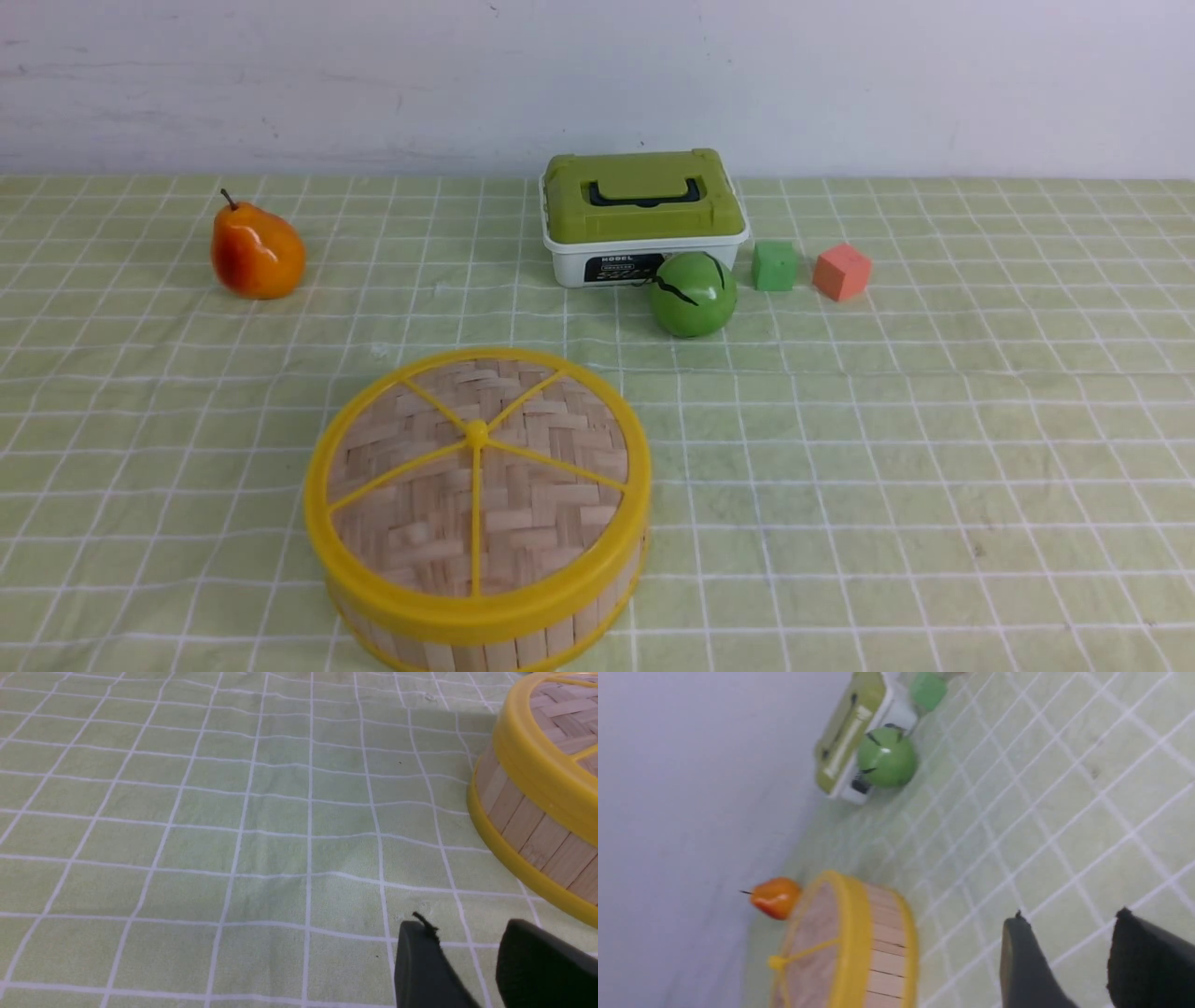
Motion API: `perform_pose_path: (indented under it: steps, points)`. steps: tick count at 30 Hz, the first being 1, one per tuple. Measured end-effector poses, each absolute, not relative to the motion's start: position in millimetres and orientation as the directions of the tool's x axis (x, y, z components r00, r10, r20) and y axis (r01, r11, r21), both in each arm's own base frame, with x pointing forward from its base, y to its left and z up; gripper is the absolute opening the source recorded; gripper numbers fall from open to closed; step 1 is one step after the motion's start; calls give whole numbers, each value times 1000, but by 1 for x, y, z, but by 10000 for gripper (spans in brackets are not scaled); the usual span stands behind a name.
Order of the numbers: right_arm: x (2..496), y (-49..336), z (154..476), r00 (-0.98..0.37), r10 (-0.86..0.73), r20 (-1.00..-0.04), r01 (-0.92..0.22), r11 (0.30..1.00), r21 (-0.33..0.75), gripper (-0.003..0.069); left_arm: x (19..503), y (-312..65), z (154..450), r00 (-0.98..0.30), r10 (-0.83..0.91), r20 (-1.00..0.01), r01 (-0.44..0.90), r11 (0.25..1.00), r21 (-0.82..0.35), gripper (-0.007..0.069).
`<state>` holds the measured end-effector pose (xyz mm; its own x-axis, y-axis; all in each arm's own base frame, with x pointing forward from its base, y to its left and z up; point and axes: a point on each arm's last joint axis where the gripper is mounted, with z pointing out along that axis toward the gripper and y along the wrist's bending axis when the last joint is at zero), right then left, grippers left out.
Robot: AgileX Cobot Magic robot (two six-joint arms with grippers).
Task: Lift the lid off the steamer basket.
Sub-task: Use the right arm to lift the lid of the steamer
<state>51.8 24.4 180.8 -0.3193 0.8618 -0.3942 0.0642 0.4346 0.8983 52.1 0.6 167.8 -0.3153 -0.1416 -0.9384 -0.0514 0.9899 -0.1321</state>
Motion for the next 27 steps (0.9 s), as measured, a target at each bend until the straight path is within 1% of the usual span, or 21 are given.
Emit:
perform_pose_path:
  steps: [1, 2, 3, 4, 5, 11, 12, 13, 14, 15, 16, 17, 18, 20, 22, 23, 24, 25, 27]
  points:
    - [52, 24, 182, -310, 863, -400, 53, 435, 899, 241, 52, 1, 168, -315, -142, -938, -51, 990, -132, 239]
    - [52, 24, 183, -302, 859, -414, 45, 447, 893, 241, 52, 1, 168, -315, -142, -938, -51, 990, -132, 239]
    - [53, 23, 183, -292, 846, -446, 32, 475, 880, 241, 52, 1, 168, -315, -142, -938, -51, 990, -132, 239]
    - [53, 23, 183, -292, 844, -451, 30, 479, 877, 241, 52, 1, 168, -315, -142, -938, -51, 990, -132, 239]
    - [53, 22, 184, -281, 830, -482, 18, 507, 862, 241, 52, 1, 168, -315, -142, -938, -51, 990, -132, 239]
    - [54, 21, 185, -260, 759, -597, -22, 613, 789, 239, 52, 1, 168, -315, -142, -938, -51, 990, -132, 239]
    - [54, 21, 186, -259, 752, -606, -26, 622, 782, 239, 52, 1, 168, -315, -142, -938, -51, 990, -132, 239]
    - [53, 21, 192, -251, 718, -650, -51, 660, 749, 223, 52, 1, 168, -315, -142, -938, -51, 990, -132, 239]
    - [53, 21, 194, -249, 714, -655, -56, 664, 745, 216, 52, 1, 168, -315, -142, -938, -51, 990, -132, 239]
    - [52, 21, 211, -229, 666, -710, -90, 711, 697, 180, 52, 1, 168, -315, -142, -938, -51, 990, -132, 239]
    - [52, 21, 216, -226, 651, -725, -98, 725, 682, 166, 52, 1, 168, -315, -142, -938, -51, 990, -132, 239]
    - [53, 21, 228, -221, 614, -758, -112, 756, 645, 135, 52, 1, 168, -315, -142, -938, -51, 990, -132, 239]
    - [54, 22, 254, -211, 536, -817, -143, 810, 569, 63, 52, 1, 168, -315, -142, -938, -51, 990, -132, 239]
    - [60, 24, 290, -235, 401, -886, -176, 878, 444, 2, 52, 1, 168, -315, -142, -938, -51, 990, -132, 239]
    - [72, 26, 319, -291, 258, -921, -210, 922, 325, -17, 52, 1, 168, -315, -142, -938, -51, 990, -132, 239]
    - [74, 27, 325, -313, 225, -923, -223, 927, 301, -18, 52, 1, 168, -315, -142, -938, -51, 990, -132, 239]
    - [84, 29, 345, -360, 118, -925, -260, 940, 221, -21, 52, 1, 168, -315, -142, -938, -51, 990, -132, 239]
    - [88, 30, 353, -380, 74, -922, -276, 942, 190, -22, 52, 1, 168, -315, -142, -938, -51, 990, -132, 239]
    - [111, 31, 382, -458, -79, -885, -344, 934, 95, -22, 52, 1, 168, -315, -142, -938, -51, 990, -132, 239]
